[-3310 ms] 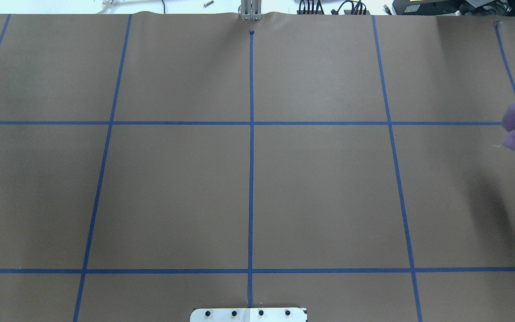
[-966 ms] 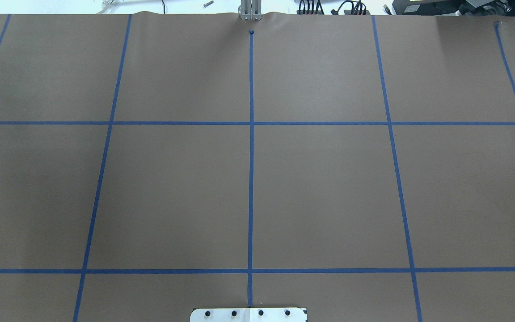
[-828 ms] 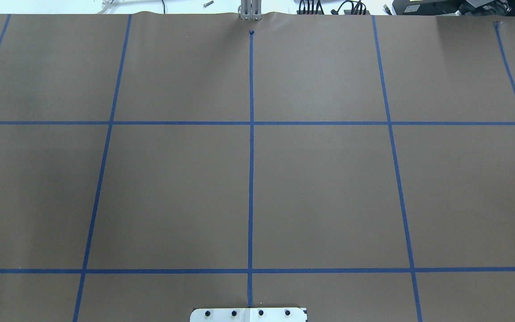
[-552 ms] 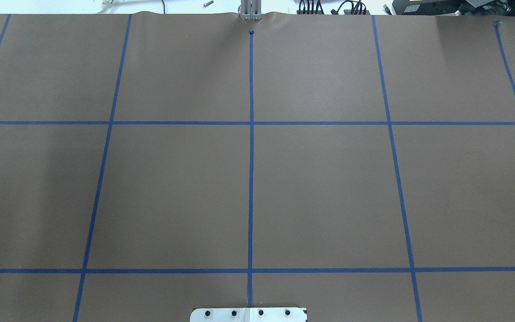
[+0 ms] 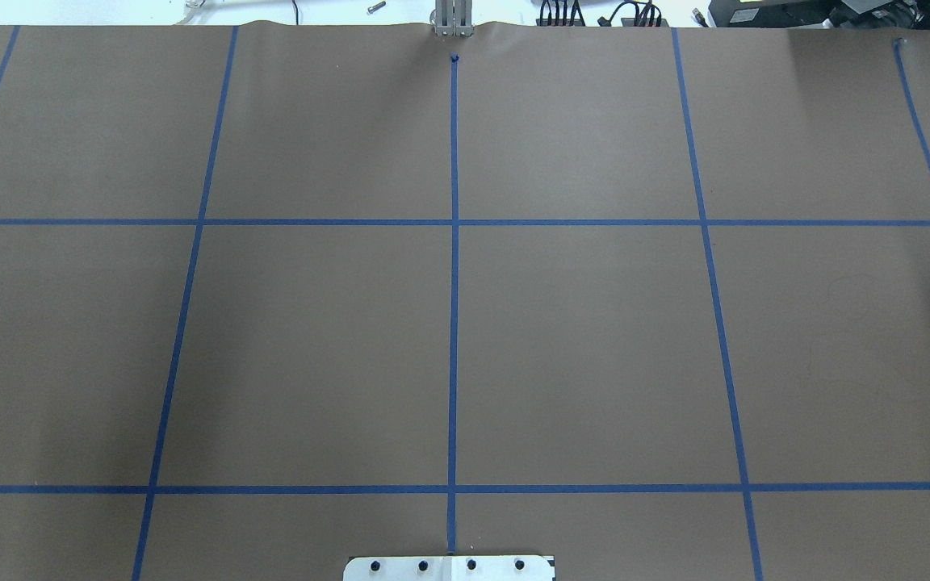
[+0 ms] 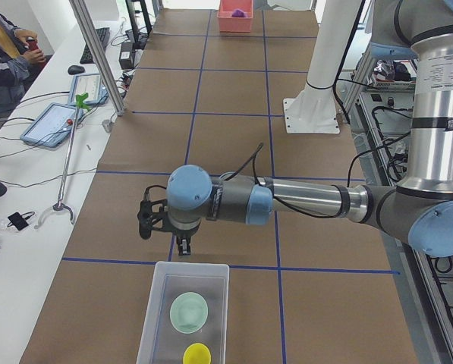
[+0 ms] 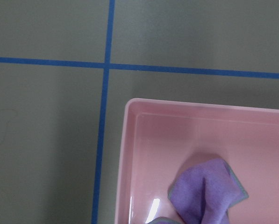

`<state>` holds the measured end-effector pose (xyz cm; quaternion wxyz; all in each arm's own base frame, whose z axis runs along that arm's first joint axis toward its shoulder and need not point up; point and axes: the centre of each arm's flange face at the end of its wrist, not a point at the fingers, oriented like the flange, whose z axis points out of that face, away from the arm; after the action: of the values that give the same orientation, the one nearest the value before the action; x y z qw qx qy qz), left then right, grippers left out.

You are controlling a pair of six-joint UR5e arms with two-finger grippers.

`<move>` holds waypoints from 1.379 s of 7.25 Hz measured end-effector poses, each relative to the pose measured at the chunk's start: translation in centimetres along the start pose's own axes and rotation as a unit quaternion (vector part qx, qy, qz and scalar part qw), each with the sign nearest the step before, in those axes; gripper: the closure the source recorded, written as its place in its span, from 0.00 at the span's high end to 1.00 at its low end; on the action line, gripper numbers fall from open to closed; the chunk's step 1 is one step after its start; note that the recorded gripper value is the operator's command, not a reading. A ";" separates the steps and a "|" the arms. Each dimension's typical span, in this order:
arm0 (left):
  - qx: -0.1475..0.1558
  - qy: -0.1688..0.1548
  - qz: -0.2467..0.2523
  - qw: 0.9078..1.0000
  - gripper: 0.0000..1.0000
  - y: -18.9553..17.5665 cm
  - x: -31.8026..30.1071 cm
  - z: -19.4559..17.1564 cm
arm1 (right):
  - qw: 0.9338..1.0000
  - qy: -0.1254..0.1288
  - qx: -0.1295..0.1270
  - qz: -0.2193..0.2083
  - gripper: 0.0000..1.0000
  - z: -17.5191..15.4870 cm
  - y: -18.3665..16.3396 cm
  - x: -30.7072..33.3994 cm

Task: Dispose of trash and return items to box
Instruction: 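Drop the yellow cup into the clear bin while the right gripper carries the cloth, then release the cloth into the pink bin and hold both arms over the bins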

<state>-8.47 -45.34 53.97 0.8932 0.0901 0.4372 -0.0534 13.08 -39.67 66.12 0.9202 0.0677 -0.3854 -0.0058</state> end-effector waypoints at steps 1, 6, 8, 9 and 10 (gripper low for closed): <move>-0.007 -0.010 0.013 1.000 0.89 0.2 2.2 0.9 | 1.000 -0.007 0.000 -0.002 1.00 0.0 -0.9 -2.3; -0.019 -0.027 0.007 0.999 0.98 0.6 4.9 2.5 | 1.000 -0.018 -0.012 -0.011 1.00 1.6 -4.5 -13.3; -0.020 -0.025 0.009 0.999 0.98 1.6 4.6 2.6 | 1.000 -0.021 -0.011 -0.014 1.00 2.4 -5.0 -15.4; -0.018 -0.025 0.013 0.999 0.98 1.9 4.3 2.7 | 1.000 -0.021 -0.008 -0.016 1.00 2.4 -5.1 -15.7; -0.017 -0.026 0.015 0.999 0.98 2.0 4.2 2.9 | 1.000 -0.018 -0.006 -0.016 1.00 2.5 -5.1 -15.8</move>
<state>-3.36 -44.07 52.60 0.9066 0.0804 0.4128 -0.0350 0.44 -44.00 55.99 0.9135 0.0683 -0.4004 -0.0245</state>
